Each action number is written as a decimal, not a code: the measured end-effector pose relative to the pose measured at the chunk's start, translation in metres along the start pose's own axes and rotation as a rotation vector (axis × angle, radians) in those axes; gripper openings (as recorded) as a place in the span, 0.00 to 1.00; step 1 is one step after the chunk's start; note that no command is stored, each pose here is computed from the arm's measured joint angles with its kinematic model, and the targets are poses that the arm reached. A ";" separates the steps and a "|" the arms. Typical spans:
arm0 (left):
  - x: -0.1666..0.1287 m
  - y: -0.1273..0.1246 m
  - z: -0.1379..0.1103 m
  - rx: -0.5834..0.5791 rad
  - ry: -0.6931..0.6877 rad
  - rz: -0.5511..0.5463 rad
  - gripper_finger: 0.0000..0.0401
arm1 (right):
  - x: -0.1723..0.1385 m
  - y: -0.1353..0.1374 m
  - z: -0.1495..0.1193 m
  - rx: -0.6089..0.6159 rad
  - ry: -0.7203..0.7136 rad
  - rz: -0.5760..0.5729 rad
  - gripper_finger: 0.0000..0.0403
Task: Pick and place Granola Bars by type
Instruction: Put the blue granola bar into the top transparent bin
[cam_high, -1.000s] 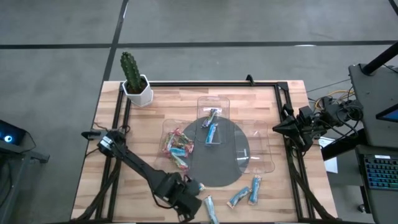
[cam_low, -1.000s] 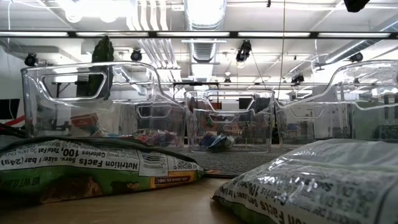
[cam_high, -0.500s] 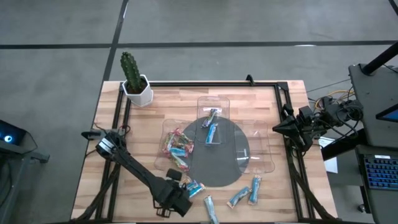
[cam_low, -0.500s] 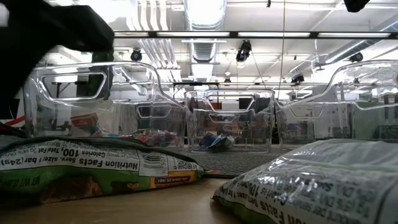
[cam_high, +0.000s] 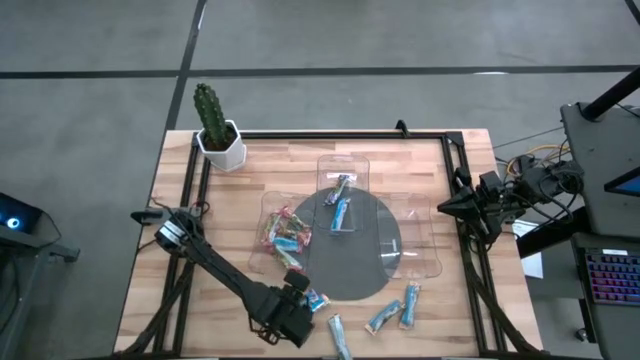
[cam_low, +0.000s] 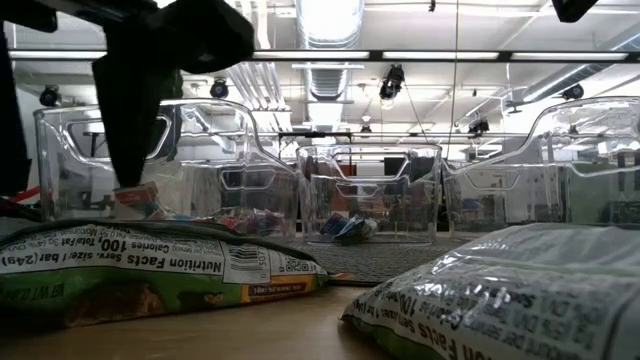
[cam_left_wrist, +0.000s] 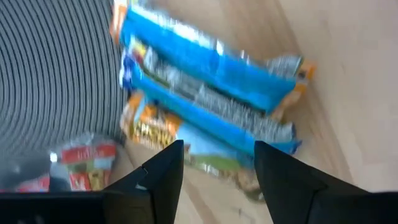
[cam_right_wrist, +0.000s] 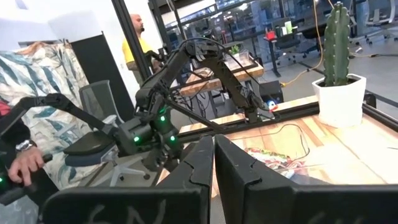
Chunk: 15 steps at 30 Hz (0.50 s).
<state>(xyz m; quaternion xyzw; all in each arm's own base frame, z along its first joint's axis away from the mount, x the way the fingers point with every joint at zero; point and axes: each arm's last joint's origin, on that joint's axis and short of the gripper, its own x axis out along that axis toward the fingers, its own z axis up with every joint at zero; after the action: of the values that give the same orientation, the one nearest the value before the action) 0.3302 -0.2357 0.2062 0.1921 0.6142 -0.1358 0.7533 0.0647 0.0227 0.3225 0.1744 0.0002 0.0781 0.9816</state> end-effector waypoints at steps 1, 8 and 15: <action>0.000 0.001 0.001 0.000 -0.010 0.003 0.44 | 0.000 0.000 0.000 0.000 0.000 0.000 0.02; 0.013 0.006 -0.004 -0.004 0.007 0.051 0.44 | 0.000 0.000 0.000 0.001 0.000 0.000 0.02; 0.029 0.006 -0.014 0.085 0.040 0.060 0.44 | 0.000 0.000 0.000 0.012 -0.001 -0.002 0.02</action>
<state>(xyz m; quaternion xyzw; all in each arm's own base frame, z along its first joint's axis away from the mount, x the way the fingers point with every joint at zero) 0.3265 -0.2226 0.1760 0.2450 0.6169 -0.1355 0.7356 0.0647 0.0227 0.3225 0.1804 0.0003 0.0770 0.9806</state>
